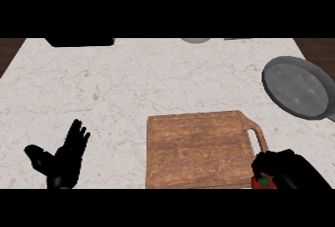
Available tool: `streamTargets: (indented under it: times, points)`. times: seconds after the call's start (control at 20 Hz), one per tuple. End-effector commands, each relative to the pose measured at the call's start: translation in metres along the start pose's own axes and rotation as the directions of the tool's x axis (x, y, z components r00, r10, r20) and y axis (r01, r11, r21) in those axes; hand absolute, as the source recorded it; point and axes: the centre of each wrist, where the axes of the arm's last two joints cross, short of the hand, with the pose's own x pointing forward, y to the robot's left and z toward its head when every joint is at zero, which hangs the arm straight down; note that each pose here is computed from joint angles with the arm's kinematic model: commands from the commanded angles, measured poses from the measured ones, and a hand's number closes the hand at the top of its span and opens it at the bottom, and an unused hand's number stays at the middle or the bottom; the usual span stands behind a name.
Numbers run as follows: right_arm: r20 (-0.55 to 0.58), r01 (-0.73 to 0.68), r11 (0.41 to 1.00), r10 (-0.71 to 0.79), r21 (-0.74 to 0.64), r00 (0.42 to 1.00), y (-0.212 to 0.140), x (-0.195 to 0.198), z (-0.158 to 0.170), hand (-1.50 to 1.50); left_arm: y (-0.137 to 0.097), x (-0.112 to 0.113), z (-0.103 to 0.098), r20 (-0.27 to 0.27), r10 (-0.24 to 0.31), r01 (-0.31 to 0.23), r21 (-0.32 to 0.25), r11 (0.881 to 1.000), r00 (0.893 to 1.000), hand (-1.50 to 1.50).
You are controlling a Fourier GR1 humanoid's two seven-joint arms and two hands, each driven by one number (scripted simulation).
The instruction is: Pick the bell pepper from the cutting board and place it in the pan
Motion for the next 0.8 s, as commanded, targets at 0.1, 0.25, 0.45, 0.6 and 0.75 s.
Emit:
streamTargets:
  times: [0.1, 0.25, 0.45, 0.6, 0.75]
  points:
    - [-0.040, 0.070, 0.954, -0.085, -0.291, 0.996, -0.056, -0.014, 0.026, 1.50, -0.005, 0.002, -0.010, -0.004, 0.002, -0.002, -0.015, 1.000, 1.000, 0.00]
    - [-0.085, 0.100, 0.946, -0.132, -0.307, 0.988, -0.061, -0.026, 0.044, 1.50, -0.001, 0.000, -0.015, -0.036, -0.016, 0.015, -0.023, 1.000, 0.999, 0.00]
    - [-0.131, 0.116, 0.940, -0.165, -0.320, 0.978, -0.092, -0.048, 0.036, 1.50, -0.018, 0.006, -0.014, 0.001, -0.017, 0.017, -0.013, 1.000, 1.000, 0.00]
    - [-0.142, 0.198, 0.915, -0.262, -0.352, 0.955, -0.103, -0.073, 0.011, 1.50, -0.012, 0.008, -0.007, -0.010, -0.018, 0.018, -0.041, 0.999, 1.000, 0.00]
    - [-0.156, 0.226, 0.901, -0.300, -0.370, 0.941, -0.102, -0.084, 0.007, 1.50, -0.027, -0.016, 0.000, -0.017, 0.000, -0.001, -0.054, 0.999, 1.000, 0.00]
